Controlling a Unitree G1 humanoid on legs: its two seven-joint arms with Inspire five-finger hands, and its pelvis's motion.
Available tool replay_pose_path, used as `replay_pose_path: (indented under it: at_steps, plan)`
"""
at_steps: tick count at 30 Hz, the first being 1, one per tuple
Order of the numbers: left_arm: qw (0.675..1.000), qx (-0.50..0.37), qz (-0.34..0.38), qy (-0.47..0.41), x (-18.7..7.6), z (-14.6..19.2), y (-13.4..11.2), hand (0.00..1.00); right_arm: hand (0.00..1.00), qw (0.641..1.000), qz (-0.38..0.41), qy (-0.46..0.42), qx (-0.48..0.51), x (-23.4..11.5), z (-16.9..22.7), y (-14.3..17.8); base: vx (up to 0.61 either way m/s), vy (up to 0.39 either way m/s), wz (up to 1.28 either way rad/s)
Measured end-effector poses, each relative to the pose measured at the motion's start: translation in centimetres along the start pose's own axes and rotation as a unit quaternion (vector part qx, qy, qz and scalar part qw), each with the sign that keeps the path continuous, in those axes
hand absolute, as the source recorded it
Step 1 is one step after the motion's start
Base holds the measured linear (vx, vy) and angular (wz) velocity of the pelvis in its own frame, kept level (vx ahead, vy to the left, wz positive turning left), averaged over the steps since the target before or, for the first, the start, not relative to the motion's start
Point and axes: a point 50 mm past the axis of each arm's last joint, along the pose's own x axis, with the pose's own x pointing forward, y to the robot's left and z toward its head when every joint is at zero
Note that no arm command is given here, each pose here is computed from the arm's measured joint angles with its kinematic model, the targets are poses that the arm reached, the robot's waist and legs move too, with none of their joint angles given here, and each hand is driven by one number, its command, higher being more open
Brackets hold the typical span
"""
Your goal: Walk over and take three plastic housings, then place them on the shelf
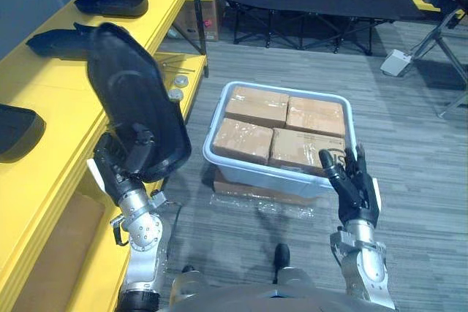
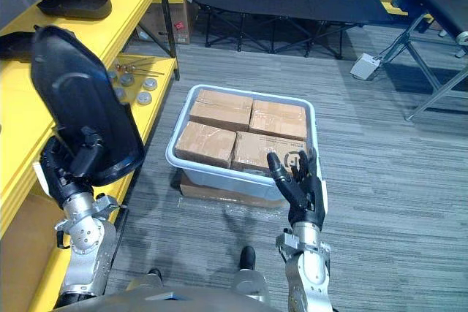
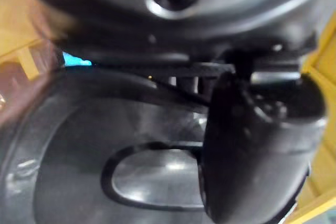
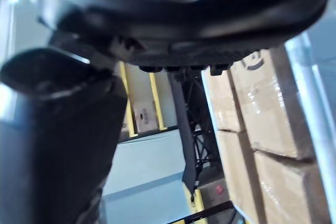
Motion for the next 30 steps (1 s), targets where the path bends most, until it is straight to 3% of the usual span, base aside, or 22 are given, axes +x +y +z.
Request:
replay_pose_path:
  at_steps: [9,16,21,26,30]
  plan:
    - [0.999,-0.015,0.021,-0.023,-0.7,2.1,2.4,0.00,1.00,0.994,0.061,0.075,-0.046,0.1,-3.3,2.3,0.02,-0.020,0.68]
    - [0.998,-0.047,0.038,0.008,-1.5,2.1,4.3,0.00,1.00,0.992,0.051,0.059,-0.098,0.7,-3.1,2.7,-0.01,0.040,1.51]
    - [0.994,-0.042,0.098,0.017,-2.5,2.4,7.1,0.00,1.00,0.990,0.067,0.055,-0.108,1.1,-3.2,3.8,0.02,0.154,0.15]
    - [0.994,-0.083,0.075,-0.011,-2.2,3.9,6.2,0.00,1.00,0.990,0.101,0.027,-0.100,2.4,-2.4,6.4,-0.01,0.078,-0.04]
    - [0.994,-0.095,0.018,-0.060,-1.3,5.7,4.8,0.00,1.00,0.995,0.069,0.014,-0.072,2.8,-2.0,7.7,0.05,0.146,0.20]
